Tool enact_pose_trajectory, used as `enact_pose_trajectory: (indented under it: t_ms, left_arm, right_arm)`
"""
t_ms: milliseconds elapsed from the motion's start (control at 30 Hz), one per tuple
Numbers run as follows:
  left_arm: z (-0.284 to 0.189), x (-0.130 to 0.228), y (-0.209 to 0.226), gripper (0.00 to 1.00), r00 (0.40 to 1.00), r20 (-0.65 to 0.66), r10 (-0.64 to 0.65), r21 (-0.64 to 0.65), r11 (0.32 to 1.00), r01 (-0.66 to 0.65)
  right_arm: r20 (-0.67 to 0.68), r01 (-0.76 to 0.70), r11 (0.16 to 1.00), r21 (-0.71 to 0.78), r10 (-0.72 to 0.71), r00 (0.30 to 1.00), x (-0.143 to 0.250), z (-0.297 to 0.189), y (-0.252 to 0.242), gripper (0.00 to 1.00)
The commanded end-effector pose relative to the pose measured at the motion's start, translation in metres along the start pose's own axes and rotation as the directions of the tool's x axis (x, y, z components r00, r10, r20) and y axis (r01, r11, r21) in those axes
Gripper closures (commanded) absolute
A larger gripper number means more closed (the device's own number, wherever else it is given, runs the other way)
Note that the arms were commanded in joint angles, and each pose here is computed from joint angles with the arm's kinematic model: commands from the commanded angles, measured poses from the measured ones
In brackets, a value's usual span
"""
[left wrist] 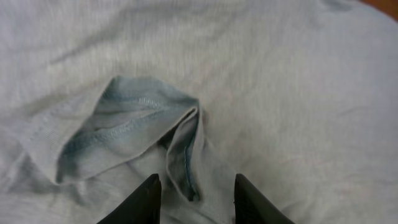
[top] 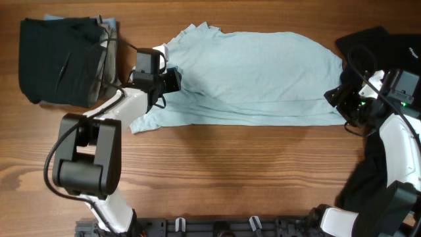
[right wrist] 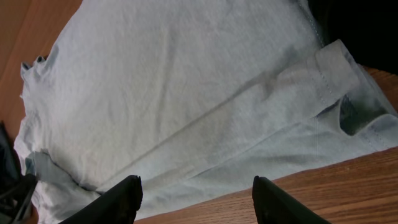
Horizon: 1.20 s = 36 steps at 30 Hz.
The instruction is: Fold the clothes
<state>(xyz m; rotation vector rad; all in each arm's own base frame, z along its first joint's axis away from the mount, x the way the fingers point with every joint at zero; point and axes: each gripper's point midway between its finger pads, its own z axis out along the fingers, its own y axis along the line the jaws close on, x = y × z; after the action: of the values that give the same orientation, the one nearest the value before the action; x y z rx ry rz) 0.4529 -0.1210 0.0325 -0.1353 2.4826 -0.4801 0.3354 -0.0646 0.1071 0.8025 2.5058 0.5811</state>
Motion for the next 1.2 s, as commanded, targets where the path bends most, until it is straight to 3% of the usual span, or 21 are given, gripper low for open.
enact_pose_trajectory:
  t_ms: [0, 200, 533, 733, 800, 933, 1167]
  left_arm:
    - [0.005, -0.002, -0.006, 0.63, 1.000, 0.003, 0.004, 0.032, 0.999, -0.004]
    - [0.007, -0.002, -0.007, 0.67, 1.000, 0.005, 0.005, 0.035, 0.999, -0.006]
    - [0.014, 0.004, -0.013, 0.84, 1.000, -0.003, 0.018, 0.044, 0.999, -0.018]
    - [0.014, 0.006, -0.012, 0.85, 1.000, -0.010, 0.018, 0.041, 0.999, -0.017]
    - [0.014, 0.006, -0.012, 0.96, 1.000, -0.011, 0.018, 0.040, 0.999, -0.017]
    - [0.014, 0.003, -0.014, 0.96, 1.000, 0.000, -0.008, 0.049, 0.999, 0.008]
    - [0.003, -0.029, -0.049, 0.96, 0.998, 0.055, -0.029, 0.195, 0.981, 0.017]
  right_arm:
    - [0.013, 0.024, 1.000, 0.013, -0.025, 1.000, -0.005, -0.001, 0.000, 0.38]
    - [0.013, 0.024, 1.000, 0.013, -0.024, 1.000, -0.005, -0.001, 0.000, 0.38]
    - [0.013, 0.024, 1.000, 0.012, -0.024, 1.000, -0.005, -0.001, 0.000, 0.38]
    - [0.012, 0.024, 1.000, 0.012, -0.024, 1.000, -0.005, -0.001, 0.000, 0.39]
    - [0.012, 0.024, 1.000, 0.012, -0.024, 1.000, -0.005, -0.001, 0.000, 0.39]
    - [0.010, 0.022, 1.000, 0.013, -0.023, 1.000, -0.004, -0.001, 0.000, 0.39]
    - [0.010, 0.023, 1.000, 0.013, -0.023, 1.000, -0.004, -0.001, 0.000, 0.39]
